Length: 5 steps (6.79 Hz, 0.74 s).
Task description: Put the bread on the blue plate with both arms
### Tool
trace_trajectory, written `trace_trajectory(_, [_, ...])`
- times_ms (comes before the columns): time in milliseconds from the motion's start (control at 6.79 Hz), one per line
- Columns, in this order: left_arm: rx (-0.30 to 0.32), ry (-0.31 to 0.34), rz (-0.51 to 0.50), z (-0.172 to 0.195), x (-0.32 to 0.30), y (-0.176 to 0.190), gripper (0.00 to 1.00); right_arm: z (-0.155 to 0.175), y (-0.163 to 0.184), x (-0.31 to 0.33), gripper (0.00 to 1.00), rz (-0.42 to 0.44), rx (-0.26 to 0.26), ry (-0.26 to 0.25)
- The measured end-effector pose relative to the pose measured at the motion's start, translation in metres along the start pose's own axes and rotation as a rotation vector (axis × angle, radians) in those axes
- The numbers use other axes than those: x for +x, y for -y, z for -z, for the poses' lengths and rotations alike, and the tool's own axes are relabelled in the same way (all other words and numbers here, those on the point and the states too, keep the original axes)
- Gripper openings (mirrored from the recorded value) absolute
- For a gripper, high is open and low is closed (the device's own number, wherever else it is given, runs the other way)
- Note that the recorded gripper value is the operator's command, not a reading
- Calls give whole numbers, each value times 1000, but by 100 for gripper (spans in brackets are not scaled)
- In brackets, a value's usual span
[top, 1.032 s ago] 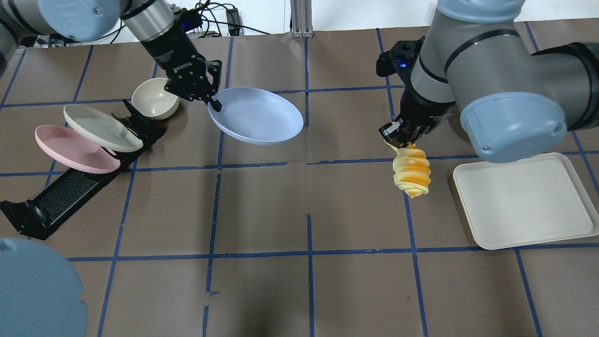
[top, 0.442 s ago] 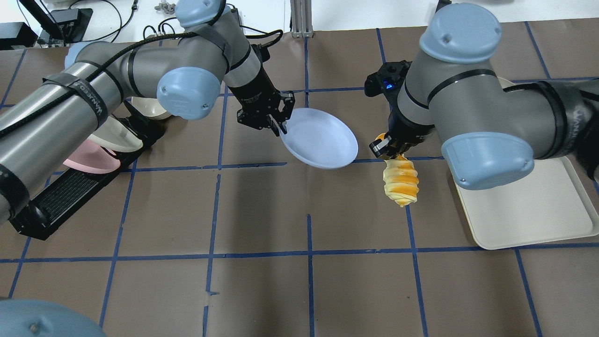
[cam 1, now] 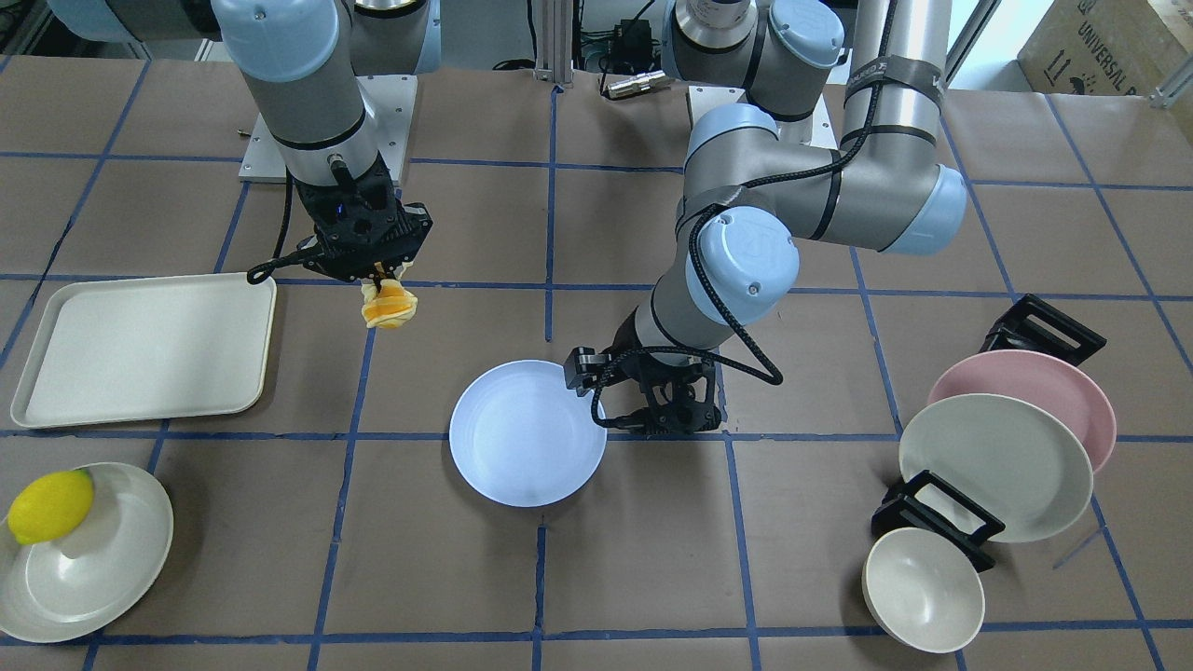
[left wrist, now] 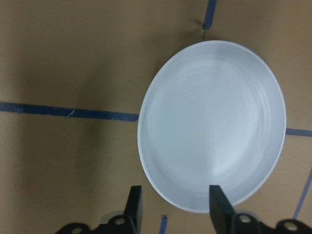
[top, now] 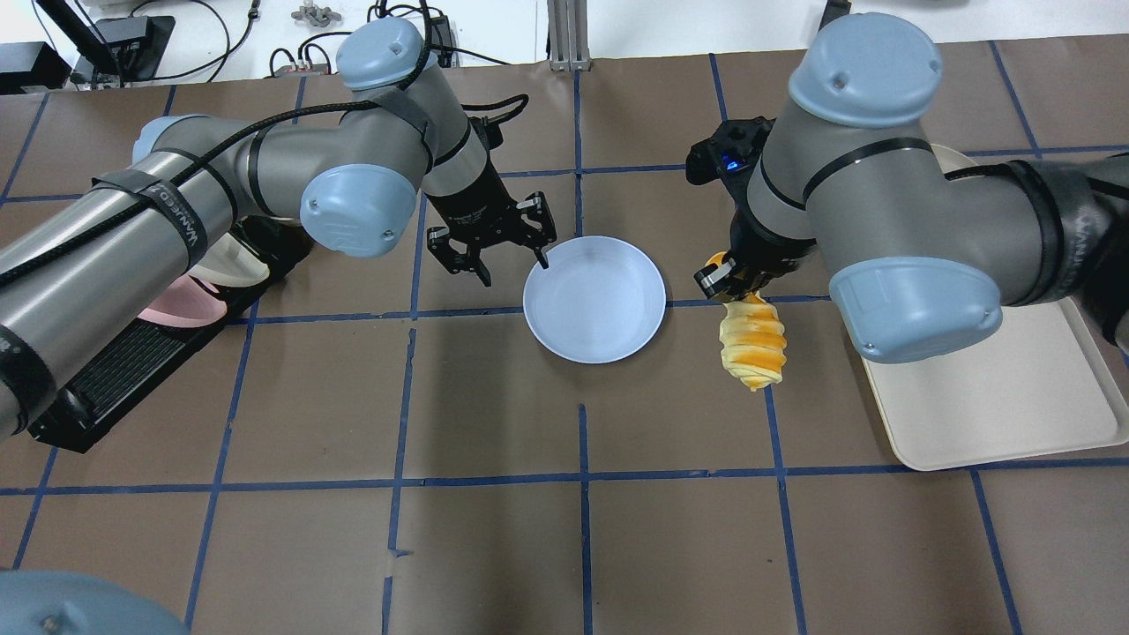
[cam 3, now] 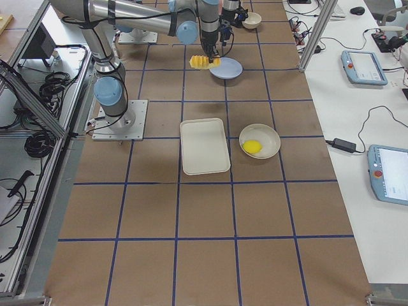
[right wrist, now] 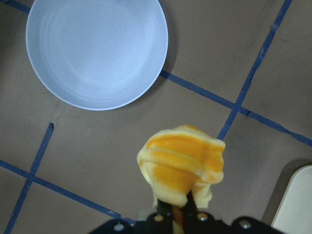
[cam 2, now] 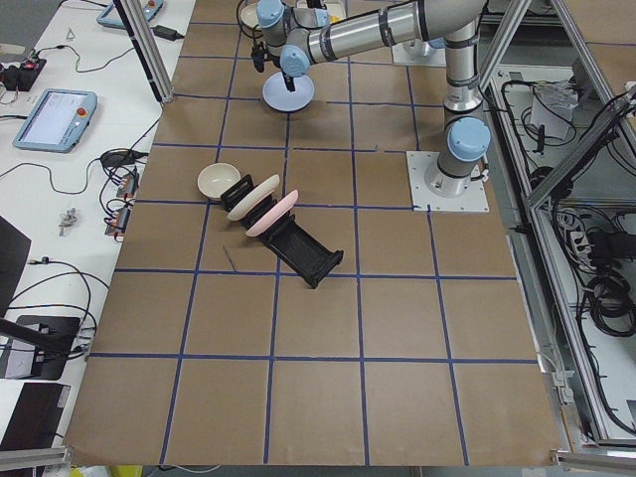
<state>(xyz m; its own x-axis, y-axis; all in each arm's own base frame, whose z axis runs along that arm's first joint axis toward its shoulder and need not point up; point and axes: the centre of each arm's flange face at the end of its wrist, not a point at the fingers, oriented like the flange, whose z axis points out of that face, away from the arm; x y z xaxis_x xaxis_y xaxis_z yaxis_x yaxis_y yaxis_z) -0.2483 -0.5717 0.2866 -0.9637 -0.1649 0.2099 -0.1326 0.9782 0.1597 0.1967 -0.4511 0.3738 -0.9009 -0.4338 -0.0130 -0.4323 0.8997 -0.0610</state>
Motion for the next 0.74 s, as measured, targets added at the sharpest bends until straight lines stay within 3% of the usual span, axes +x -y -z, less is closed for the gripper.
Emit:
trace_trajectory(442, [-26,-7,-107,42,-106,46,100,-32,31,-38,12,-37,32,63])
trace_trajectory(589, [-36,-7,-122,77,-138,58,100,-46,50,-48,12,-46,48,66])
trace_trajectory(737, [-43,19,-112,136,-160,66,100,-60,68,-53,13,-54,73,66])
